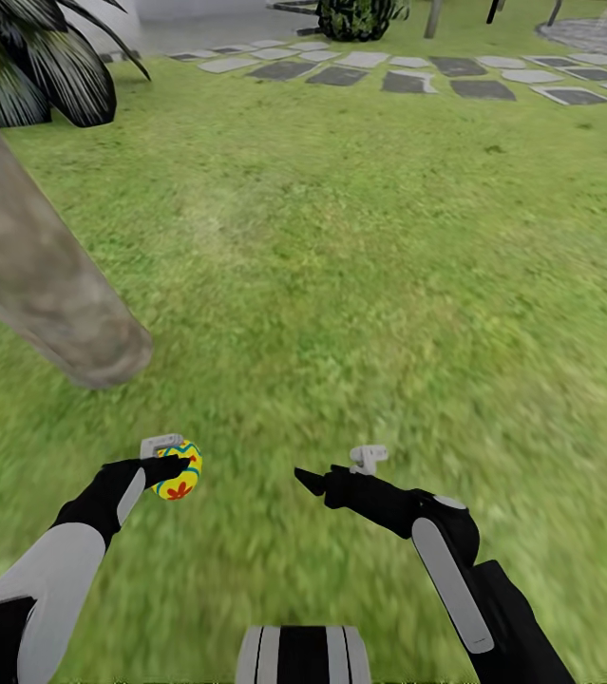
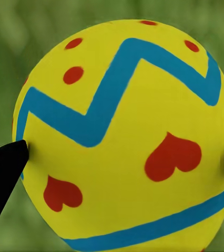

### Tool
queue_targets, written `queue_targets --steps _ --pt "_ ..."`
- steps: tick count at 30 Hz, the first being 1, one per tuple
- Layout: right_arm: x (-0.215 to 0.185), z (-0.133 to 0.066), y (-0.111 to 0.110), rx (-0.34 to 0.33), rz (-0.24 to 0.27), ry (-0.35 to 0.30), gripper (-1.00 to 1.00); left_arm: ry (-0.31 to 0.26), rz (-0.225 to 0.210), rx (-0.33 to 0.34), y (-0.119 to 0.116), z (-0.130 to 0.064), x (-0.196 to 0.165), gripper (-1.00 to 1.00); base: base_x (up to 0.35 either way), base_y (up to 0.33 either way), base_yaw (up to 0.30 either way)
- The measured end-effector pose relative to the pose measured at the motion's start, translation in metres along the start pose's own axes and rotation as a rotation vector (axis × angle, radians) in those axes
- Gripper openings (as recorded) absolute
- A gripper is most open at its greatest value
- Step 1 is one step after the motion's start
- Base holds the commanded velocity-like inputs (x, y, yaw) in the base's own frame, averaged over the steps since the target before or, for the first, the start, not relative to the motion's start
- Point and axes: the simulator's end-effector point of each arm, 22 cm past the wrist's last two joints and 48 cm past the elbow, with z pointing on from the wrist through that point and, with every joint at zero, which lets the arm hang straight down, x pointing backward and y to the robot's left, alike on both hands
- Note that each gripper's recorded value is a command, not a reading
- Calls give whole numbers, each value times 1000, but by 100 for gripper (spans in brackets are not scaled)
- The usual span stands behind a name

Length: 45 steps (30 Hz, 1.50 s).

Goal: Take the three Easter eggs out of the wicker basket on the lawn in the garden, then place them on the lawn next to a single tree (choose any tree) so that all three eggs are next to the same tree and none are left in the basket.

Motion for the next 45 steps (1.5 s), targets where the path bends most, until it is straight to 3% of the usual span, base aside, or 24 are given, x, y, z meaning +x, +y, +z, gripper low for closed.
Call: queue_targets --steps 20,36,37,45 --pt "20 12 -18 12 36 37 100 49 1 -9 4 22 27 -100 0 0 0" --pt "31 18 -26 16 55 56 100 1 -2 -6 4 29 16 -100 0 0 0" --pt "31 18 -26 16 55 56 100 1 -2 -6 4 29 16 100 0 0 0" --pt "31 18 -27 17 56 57 100 5 5 -11 5 30 18 100 0 0 0"
